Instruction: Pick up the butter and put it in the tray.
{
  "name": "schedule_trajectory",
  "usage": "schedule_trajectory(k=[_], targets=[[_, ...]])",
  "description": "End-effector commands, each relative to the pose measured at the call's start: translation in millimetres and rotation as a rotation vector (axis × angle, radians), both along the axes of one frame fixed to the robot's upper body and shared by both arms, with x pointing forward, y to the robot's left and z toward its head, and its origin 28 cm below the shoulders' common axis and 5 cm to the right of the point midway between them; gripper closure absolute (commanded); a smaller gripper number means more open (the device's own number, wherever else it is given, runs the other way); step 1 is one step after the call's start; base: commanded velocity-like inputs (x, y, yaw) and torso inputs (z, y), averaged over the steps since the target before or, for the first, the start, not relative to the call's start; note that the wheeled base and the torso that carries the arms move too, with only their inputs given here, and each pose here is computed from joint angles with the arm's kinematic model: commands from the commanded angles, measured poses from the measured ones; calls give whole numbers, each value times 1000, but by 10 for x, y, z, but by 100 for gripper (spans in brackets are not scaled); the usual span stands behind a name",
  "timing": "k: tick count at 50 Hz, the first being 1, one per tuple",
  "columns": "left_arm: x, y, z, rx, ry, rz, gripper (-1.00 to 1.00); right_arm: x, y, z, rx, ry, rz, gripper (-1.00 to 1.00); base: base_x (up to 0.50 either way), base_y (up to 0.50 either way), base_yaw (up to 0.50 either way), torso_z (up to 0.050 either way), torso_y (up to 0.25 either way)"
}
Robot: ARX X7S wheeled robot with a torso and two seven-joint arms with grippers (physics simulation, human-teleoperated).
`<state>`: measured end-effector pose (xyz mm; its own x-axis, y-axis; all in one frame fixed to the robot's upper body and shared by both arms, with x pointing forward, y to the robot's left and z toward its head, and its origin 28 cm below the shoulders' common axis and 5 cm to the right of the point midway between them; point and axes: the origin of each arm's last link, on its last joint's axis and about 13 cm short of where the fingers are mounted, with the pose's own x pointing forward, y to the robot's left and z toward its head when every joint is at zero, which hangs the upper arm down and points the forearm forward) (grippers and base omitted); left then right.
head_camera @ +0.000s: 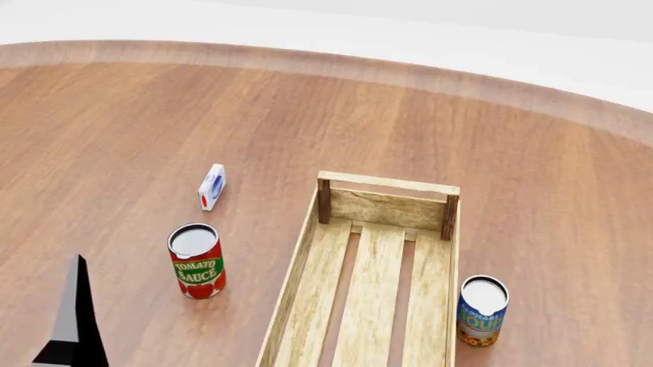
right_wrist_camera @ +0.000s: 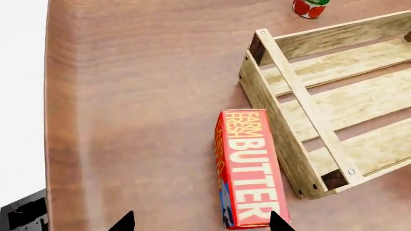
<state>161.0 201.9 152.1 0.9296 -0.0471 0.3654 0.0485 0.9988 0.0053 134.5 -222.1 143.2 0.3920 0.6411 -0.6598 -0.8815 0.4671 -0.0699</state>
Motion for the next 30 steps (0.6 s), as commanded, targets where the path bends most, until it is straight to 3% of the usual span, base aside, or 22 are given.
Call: schedule_trajectory(k=[1,16,30], targets=[[5,-6,-19,2,2,-1,-100,12,-42,149,-59,7,-8,-100,0,0,0,0,0],[4,-8,-22,6,5,0,-100,139,-71,193,-135,49,-42,-100,0,0,0,0,0],[1,-4,-24,9,8,4,-100,390,-33,359,-250,66,-7,-100,0,0,0,0,0]])
